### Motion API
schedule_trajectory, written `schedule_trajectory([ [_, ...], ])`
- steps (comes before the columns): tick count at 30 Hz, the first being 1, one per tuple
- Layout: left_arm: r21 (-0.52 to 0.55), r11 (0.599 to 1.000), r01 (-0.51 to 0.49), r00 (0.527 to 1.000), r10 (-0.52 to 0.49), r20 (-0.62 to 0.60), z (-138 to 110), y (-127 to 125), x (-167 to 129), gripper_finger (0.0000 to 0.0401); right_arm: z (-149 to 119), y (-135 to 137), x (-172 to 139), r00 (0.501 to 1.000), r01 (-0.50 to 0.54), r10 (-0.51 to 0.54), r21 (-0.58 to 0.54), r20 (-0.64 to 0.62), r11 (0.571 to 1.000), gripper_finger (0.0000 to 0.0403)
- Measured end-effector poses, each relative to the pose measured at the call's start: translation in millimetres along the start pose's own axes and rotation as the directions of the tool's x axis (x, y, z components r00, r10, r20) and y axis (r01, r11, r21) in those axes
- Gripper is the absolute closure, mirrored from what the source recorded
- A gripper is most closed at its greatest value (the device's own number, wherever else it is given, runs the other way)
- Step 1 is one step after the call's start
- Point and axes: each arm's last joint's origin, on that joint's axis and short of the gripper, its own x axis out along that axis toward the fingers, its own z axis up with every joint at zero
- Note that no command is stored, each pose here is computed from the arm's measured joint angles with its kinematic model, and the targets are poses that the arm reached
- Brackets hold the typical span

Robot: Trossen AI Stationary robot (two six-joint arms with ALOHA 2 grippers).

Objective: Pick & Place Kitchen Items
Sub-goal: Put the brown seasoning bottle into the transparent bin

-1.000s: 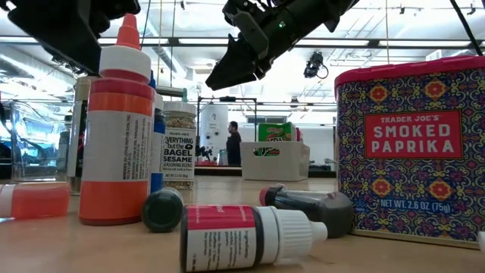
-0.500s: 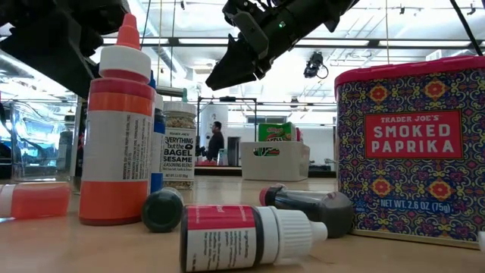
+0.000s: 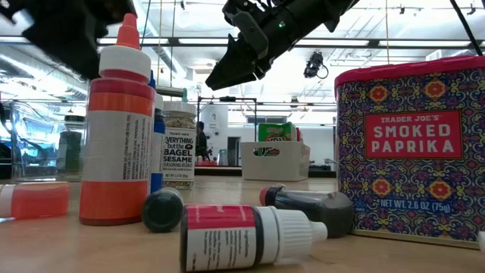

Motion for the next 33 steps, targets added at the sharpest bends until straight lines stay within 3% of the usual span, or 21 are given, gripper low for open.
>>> schedule_trajectory([
  [12,0.012,0.990,-0.138,0.989,0.138,0.047,44.2,17.2,-75.5,0.0114,1.9,-0.2,0.0,1.000,0.002,-0.002,0.003,0.019,1.000,0.0238],
  [17,-0.016,0.972,-0.236,0.969,0.236,0.072,43.7,32.8,-92.5,0.0111,1.9,-0.2,-0.1,1.000,0.002,-0.002,0.003,0.020,1.000,0.0238],
  [23,-0.180,0.909,-0.376,0.926,0.378,-0.022,22.9,52.6,-77.0,0.0112,2.7,-0.2,-0.1,1.000,0.002,-0.002,0.004,0.027,1.000,0.0238],
  [33,-0.293,0.807,-0.512,0.858,0.497,-0.131,-27.1,79.5,-28.7,0.0110,5.9,-0.7,-0.2,0.998,0.007,-0.006,-0.028,0.061,1.000,0.0238],
])
